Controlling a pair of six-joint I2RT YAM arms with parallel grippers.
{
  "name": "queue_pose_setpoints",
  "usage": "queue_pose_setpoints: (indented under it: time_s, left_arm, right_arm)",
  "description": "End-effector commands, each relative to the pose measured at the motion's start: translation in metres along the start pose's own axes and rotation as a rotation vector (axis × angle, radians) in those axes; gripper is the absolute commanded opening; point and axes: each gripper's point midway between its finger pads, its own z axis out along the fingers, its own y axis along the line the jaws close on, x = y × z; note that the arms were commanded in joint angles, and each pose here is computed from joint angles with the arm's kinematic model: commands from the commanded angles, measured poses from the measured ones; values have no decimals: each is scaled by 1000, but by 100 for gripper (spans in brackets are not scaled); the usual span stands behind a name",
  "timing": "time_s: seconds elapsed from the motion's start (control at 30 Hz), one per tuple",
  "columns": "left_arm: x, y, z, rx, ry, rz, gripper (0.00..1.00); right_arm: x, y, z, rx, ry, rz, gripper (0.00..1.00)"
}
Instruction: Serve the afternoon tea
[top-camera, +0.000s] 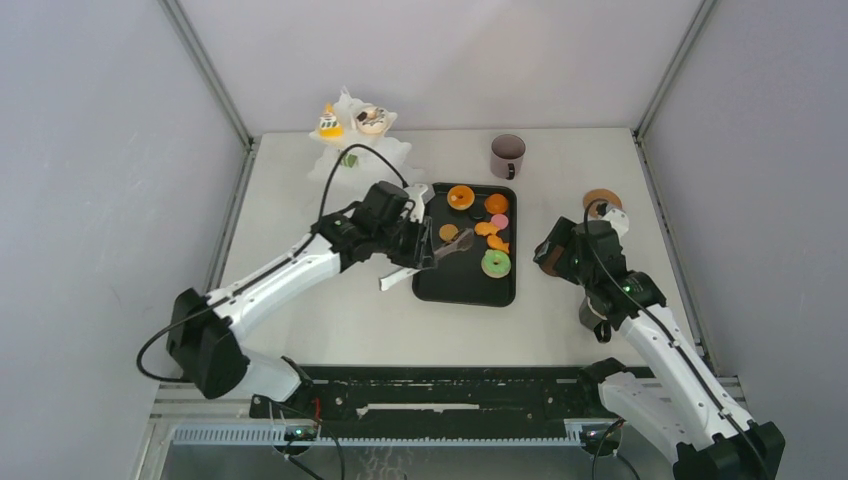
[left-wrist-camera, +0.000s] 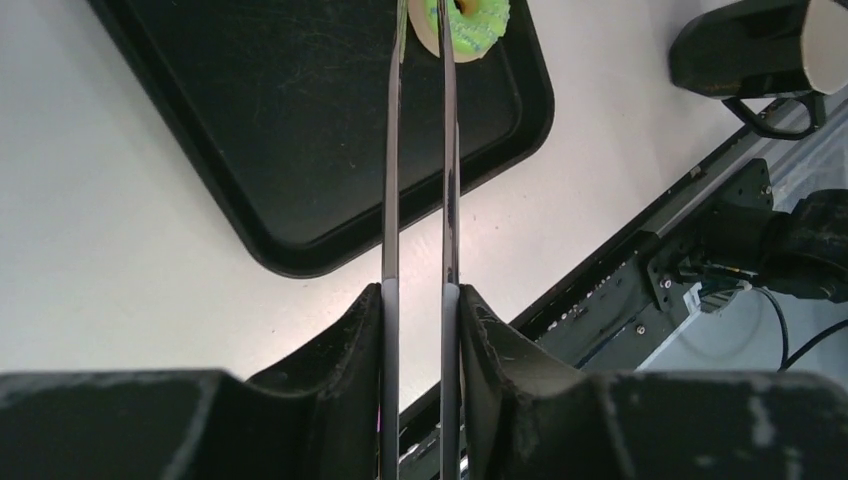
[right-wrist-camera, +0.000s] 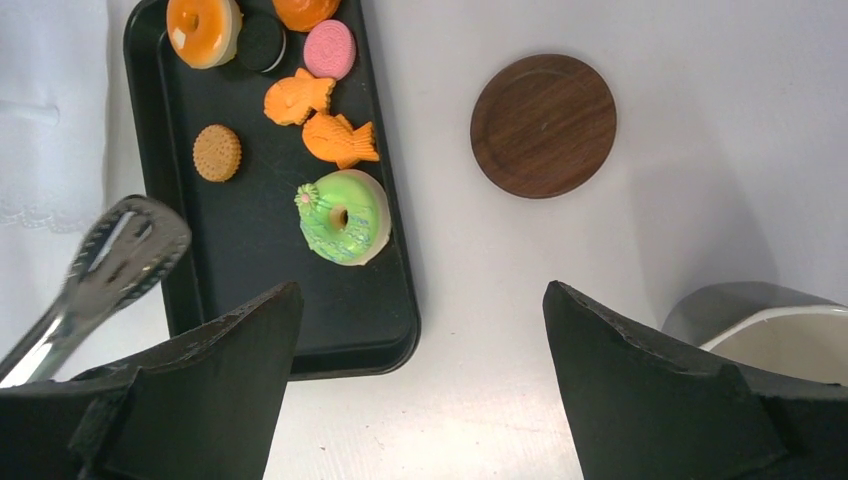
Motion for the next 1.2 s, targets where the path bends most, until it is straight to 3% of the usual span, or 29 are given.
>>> queue_pose_setpoints:
  time_s: [0.0,0.37,0.83,1.17]
  left_arm:
    - [-28,-25,17,79,-68,-61,35]
    - [-27,-28,54,88,-9,-90,46]
    - [-16,-34,80,90,96,-58,49]
    - [-2,-29,76,45,164,1,49]
  right_arm:
    - [-8,-2,-4,9,-33,15,98]
    - [-6,-1,0,8,-20,11,98]
    - [-6,-1,5,13,-13,1,98]
    - [-6,-1,6,11,-9,3,98]
